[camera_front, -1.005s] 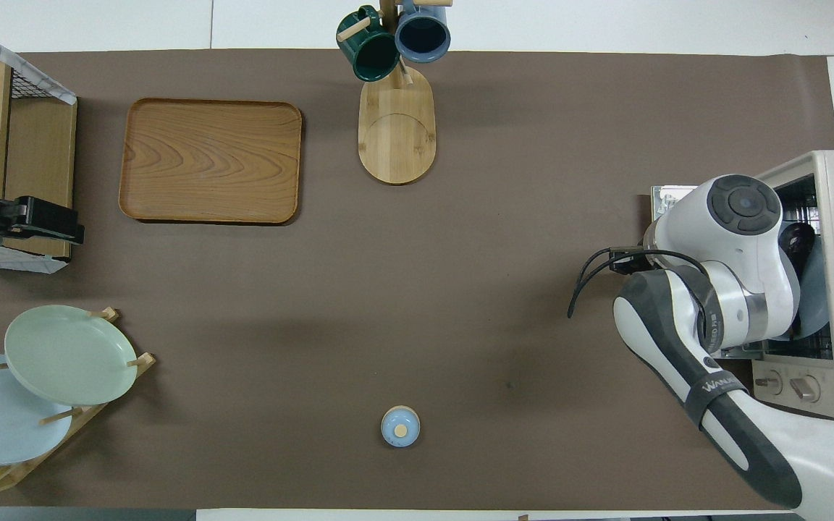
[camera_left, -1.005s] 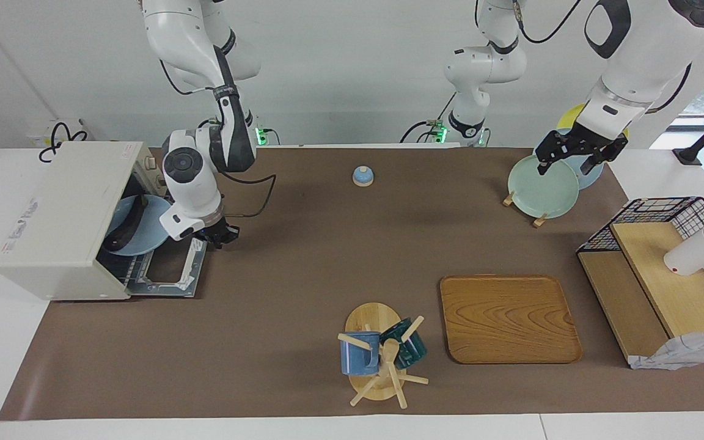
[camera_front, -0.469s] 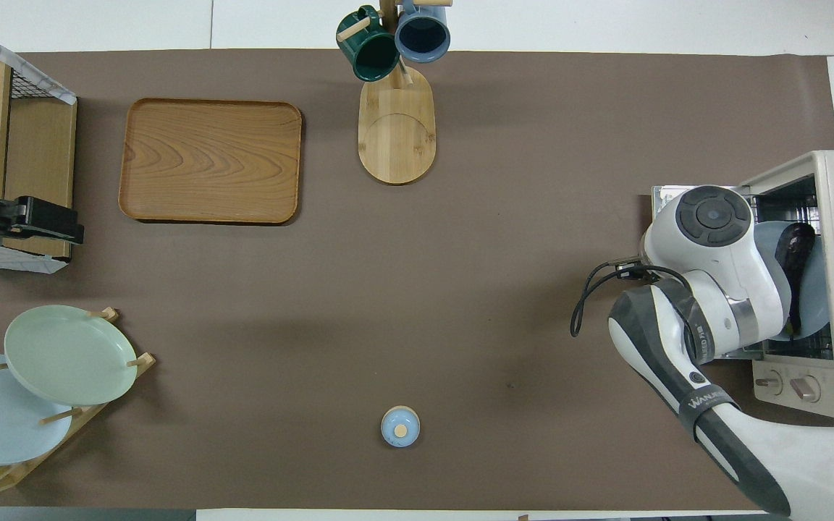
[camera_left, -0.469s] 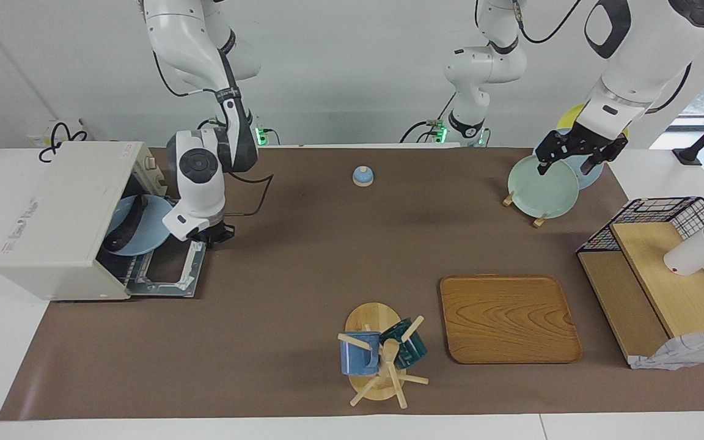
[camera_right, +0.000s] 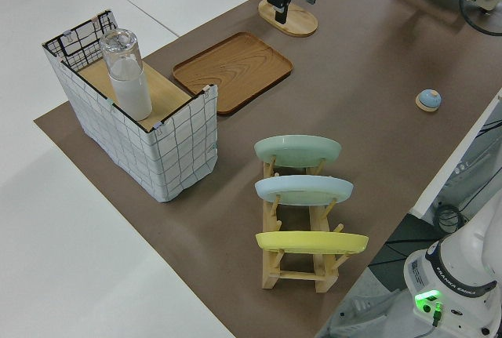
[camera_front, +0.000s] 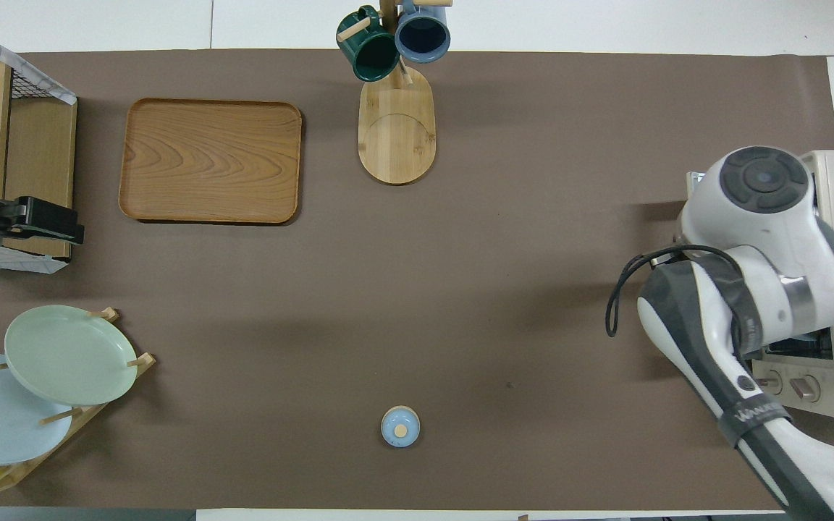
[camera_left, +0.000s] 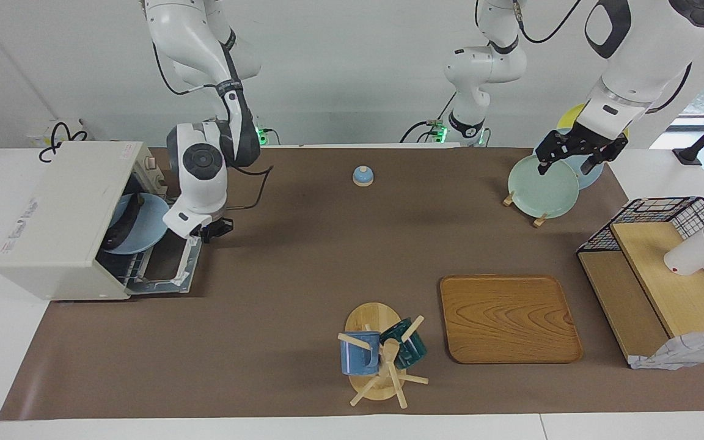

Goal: Put eggplant into oven

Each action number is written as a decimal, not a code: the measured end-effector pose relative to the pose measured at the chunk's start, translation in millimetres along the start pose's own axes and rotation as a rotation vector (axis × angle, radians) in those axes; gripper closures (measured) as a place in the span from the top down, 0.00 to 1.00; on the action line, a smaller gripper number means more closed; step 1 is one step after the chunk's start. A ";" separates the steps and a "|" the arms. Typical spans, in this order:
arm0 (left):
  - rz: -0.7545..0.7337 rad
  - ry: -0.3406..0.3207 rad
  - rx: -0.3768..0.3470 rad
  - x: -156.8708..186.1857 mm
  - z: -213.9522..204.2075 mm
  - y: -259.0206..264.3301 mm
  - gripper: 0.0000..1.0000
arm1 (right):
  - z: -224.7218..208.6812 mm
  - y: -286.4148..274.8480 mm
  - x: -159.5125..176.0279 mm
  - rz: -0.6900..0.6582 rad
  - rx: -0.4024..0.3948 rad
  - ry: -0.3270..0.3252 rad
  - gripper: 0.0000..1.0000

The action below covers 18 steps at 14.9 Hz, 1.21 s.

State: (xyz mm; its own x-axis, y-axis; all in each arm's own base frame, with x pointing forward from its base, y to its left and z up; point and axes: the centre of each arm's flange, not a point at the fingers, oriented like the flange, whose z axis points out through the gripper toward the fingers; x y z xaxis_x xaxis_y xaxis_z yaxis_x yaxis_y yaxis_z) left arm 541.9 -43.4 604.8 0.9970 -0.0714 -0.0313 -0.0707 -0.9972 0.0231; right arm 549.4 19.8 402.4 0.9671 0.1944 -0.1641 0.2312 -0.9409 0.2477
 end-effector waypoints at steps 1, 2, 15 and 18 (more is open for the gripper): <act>0.000 0.000 0.000 0.0 0.0 0.0 1.00 | -12.8 19.1 -8.2 -0.004 0.007 0.007 0.01; 0.000 0.000 0.000 0.0 0.0 0.0 1.00 | -21.8 39.9 -16.5 -0.005 0.009 0.017 0.02; 0.000 0.000 0.000 0.0 -0.1 0.0 1.00 | -158.1 131.4 -67.8 0.086 0.213 0.061 0.35; 0.000 0.000 0.000 0.0 -0.1 0.0 1.00 | -157.9 128.2 -63.8 0.128 0.239 0.061 0.68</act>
State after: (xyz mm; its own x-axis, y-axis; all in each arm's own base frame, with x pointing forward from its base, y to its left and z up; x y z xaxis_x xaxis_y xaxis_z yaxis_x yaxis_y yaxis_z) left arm 541.9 -43.4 604.9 0.9970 -0.0714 -0.0310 -0.0707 -0.9972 0.0230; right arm 534.1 -69.3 595.4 0.9931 0.0795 -0.0867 0.0823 -0.9962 0.0295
